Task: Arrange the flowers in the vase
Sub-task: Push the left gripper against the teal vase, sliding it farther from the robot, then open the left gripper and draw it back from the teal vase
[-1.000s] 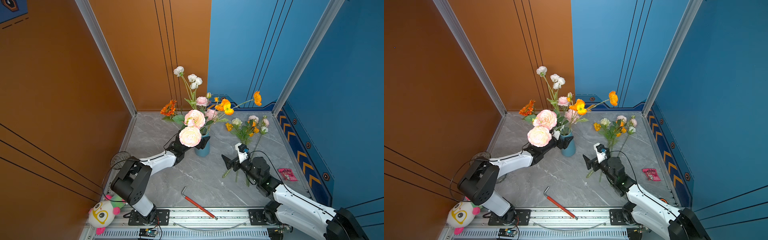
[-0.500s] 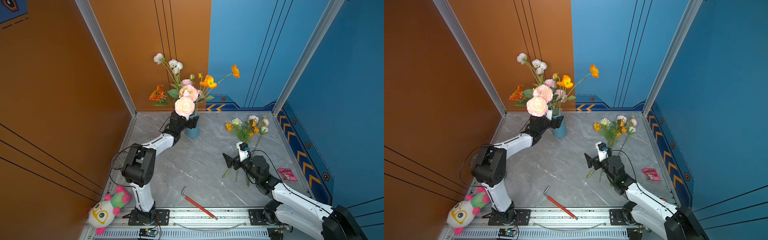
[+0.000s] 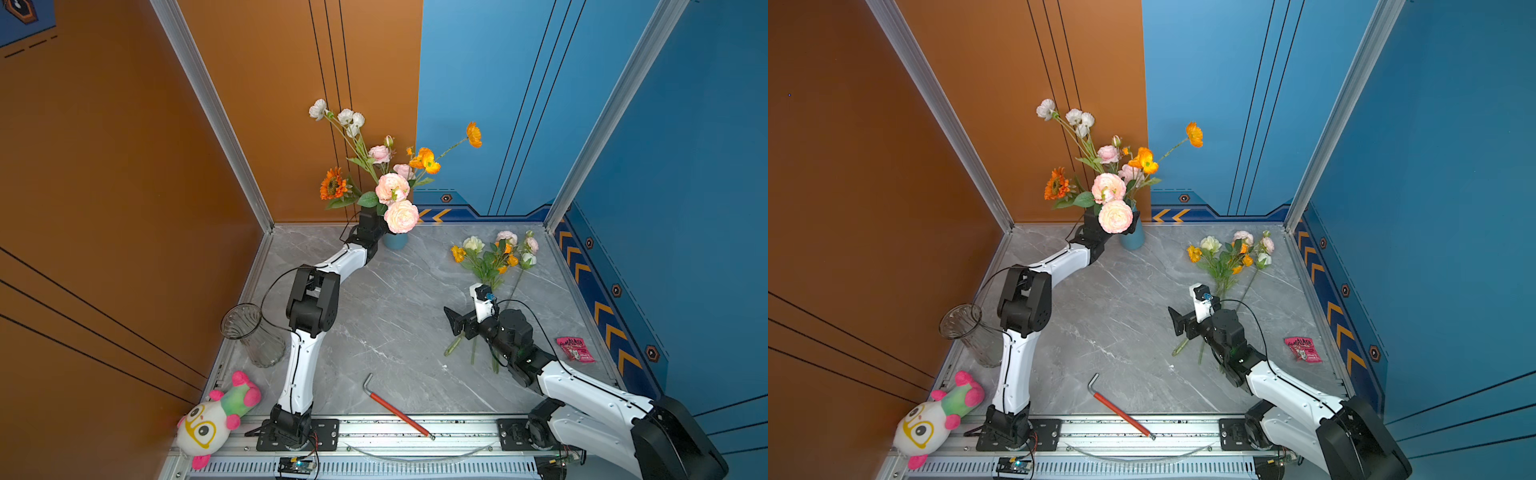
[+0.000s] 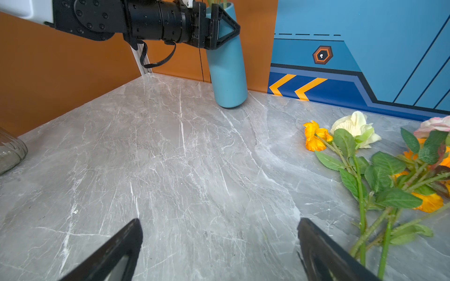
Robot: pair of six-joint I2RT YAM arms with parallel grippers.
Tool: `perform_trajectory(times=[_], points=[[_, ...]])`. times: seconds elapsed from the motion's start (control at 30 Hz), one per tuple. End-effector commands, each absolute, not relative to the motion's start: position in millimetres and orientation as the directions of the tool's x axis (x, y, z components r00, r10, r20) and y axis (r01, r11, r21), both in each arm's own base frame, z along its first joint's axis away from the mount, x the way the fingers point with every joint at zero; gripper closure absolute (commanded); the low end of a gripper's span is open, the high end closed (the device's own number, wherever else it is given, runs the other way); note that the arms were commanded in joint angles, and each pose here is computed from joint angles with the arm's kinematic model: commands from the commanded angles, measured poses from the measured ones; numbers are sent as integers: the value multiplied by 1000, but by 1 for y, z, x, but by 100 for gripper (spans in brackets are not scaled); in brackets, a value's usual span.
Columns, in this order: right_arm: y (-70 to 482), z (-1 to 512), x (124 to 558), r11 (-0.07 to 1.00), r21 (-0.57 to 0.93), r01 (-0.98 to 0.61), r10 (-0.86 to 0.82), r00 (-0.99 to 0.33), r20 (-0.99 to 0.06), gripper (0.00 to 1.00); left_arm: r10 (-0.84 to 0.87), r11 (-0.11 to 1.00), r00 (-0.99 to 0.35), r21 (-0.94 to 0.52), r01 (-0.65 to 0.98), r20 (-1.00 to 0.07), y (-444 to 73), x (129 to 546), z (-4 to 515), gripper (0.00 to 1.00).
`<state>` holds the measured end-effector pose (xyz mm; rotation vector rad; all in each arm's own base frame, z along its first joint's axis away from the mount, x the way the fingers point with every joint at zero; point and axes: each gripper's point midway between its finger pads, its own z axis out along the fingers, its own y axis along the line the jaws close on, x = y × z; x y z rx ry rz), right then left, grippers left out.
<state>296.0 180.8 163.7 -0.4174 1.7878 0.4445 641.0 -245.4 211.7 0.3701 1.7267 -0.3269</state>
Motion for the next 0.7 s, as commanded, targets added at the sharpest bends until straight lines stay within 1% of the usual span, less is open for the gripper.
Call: perform_trajectory(times=[0.0,0.13,0.23,0.27,0.33,0.4,0.47,0.5,0.57,0.6,0.67], points=[[182,175,299,859,100,-502,-21,-230,-973,0,-7,912,104,36,409,-995,-251,638,330,84],[181,173,300,862,99,-498,-24,-234,-972,0,-2,912,84,32,410,-996,-252,643,321,81],[181,172,300,864,95,-494,-28,-234,-972,0,-5,912,70,24,410,-998,-250,645,314,76],[180,171,301,866,95,-492,-28,-236,-971,0,-6,913,65,21,408,-998,-250,646,311,72],[180,171,301,867,95,-490,-27,-235,-972,0,-6,912,55,17,409,-998,-251,646,307,60],[180,172,301,866,94,-491,-27,-235,-972,0,-5,911,46,14,412,-999,-251,645,303,41],[180,172,301,866,96,-491,-25,-235,-972,0,-2,912,35,13,411,-999,-250,644,298,25],[180,172,302,866,97,-490,-25,-235,-972,0,1,914,31,14,406,-1000,-249,644,296,19],[179,171,301,867,97,-489,-25,-236,-971,0,8,914,22,16,405,-1000,-248,645,290,9],[180,171,302,866,97,-490,-25,-236,-971,0,10,917,17,16,399,-1000,-247,645,287,6],[180,171,301,866,98,-490,-24,-237,-971,0,16,917,8,18,399,-1000,-245,646,282,3]])
